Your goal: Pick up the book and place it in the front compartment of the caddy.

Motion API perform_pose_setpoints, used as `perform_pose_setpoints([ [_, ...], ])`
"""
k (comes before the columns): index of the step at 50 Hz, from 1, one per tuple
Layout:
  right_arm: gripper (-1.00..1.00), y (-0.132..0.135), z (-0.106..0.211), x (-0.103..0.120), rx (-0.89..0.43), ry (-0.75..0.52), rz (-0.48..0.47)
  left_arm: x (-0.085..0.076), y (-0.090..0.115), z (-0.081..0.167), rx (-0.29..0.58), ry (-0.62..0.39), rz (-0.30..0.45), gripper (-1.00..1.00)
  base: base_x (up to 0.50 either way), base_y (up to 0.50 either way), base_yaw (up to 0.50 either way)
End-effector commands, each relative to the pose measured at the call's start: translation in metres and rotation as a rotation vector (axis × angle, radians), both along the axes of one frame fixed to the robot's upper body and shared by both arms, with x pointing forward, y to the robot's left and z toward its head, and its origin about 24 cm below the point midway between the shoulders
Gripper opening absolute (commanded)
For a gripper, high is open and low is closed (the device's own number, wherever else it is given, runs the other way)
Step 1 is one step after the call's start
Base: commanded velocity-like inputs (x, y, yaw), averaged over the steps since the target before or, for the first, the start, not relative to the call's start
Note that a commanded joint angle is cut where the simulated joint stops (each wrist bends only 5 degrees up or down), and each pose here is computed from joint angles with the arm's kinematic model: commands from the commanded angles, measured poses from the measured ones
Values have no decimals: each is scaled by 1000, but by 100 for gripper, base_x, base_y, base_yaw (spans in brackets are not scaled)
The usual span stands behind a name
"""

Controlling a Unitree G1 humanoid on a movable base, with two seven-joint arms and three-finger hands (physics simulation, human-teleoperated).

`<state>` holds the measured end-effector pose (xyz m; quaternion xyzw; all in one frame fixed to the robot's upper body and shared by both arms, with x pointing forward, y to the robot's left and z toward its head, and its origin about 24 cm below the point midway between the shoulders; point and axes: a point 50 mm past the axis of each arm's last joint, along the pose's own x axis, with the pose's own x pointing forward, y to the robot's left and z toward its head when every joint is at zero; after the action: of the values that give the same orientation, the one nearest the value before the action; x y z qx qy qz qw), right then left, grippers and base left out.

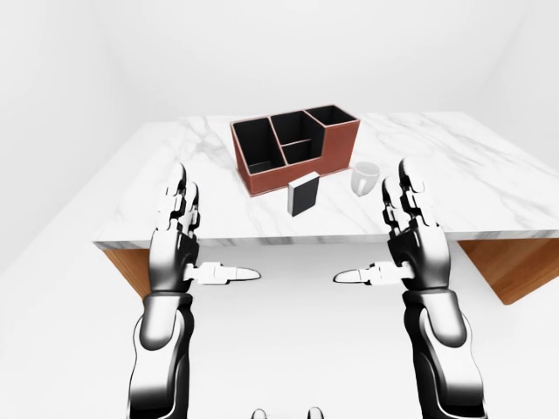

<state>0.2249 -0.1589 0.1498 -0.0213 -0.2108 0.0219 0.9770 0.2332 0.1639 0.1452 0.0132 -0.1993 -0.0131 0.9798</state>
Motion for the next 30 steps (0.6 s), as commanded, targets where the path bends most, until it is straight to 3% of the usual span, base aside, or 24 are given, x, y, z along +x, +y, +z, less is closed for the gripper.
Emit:
perform_pose_setpoints([
  [1, 100, 0, 1, -1, 5, -7, 1, 0, 0, 0, 1, 1, -1, 100, 0, 50, 0],
  [11, 100, 0, 1, 0, -12, -2, -2, 1, 0, -1, 2, 4, -1, 100, 0, 48, 0],
  [24, 100, -1, 5, -1, -8, -25, -15, 0, 0, 0, 3, -1, -1, 100, 0, 1, 0],
  [30, 100, 0, 8, -4, 9, -37, 10, 1, 0, -1, 2, 4, -1, 100, 42, 0, 0],
])
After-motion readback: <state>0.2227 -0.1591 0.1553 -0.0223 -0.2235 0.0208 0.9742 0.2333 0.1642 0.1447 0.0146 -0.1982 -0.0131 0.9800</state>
